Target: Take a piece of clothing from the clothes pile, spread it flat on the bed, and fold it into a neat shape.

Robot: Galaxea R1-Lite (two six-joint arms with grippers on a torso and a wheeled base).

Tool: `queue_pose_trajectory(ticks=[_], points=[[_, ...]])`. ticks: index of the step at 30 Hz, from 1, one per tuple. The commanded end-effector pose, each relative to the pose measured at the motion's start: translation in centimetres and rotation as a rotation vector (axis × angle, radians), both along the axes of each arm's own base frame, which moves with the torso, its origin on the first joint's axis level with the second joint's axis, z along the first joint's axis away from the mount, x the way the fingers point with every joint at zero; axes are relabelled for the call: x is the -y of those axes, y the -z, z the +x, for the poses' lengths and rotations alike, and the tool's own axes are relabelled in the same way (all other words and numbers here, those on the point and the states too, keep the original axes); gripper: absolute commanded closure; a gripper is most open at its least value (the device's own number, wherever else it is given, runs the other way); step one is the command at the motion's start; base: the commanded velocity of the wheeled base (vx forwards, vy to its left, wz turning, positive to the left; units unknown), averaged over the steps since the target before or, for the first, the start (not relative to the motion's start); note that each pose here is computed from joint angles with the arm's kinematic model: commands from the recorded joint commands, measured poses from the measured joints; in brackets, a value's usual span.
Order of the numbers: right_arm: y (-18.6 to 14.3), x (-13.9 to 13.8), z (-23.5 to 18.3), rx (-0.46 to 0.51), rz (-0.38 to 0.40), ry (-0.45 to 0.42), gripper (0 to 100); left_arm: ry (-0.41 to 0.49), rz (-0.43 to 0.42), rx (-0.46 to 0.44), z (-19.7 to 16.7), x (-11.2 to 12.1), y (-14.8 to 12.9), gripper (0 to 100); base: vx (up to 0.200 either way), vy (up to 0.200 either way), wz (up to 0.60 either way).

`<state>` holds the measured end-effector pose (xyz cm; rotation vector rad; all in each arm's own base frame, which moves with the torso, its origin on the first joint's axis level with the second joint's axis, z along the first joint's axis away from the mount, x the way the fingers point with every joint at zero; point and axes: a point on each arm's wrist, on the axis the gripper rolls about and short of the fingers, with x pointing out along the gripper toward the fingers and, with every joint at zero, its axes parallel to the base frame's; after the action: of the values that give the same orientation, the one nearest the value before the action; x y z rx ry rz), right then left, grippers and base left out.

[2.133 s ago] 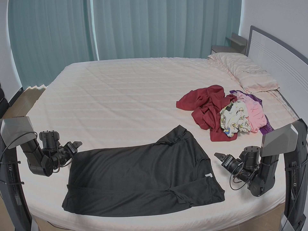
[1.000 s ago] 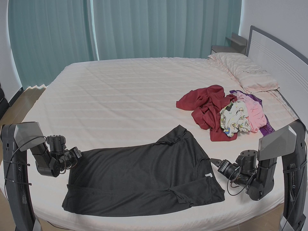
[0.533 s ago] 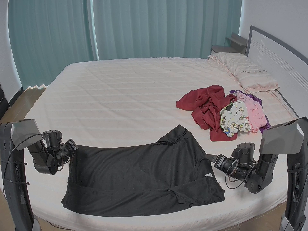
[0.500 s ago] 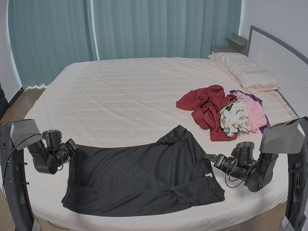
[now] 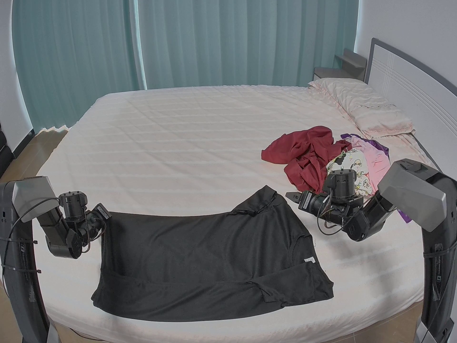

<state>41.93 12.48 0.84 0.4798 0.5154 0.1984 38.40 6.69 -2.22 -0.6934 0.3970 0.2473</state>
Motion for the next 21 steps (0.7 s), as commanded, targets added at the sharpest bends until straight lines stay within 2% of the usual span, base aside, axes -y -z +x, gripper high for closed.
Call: queue_pose_trajectory(ticks=[1,6,7,21], points=[[3.2,-0.9,2.4,-0.009,-0.087,-0.066,0,-0.014,-0.026,0.001,-0.6,-0.1,-0.5,100,0.0,0.0,0.0],[4.7,-1.4,3.7,0.009,-0.107,-0.122,0,-0.007,-0.036,-0.007,-1.0,0.0,-0.5,100,0.0,0.0,0.0],[5.0,-2.1,4.6,0.04,-0.12,-0.145,0,-0.012,-0.049,-0.009,-1.1,0.0,-0.5,100,0.0,0.0,0.0],[6.8,-3.1,7.7,0.038,-0.127,-0.148,0,-0.009,-0.079,-0.018,-1.5,0.1,-0.5,100,0.0,0.0,0.0]])
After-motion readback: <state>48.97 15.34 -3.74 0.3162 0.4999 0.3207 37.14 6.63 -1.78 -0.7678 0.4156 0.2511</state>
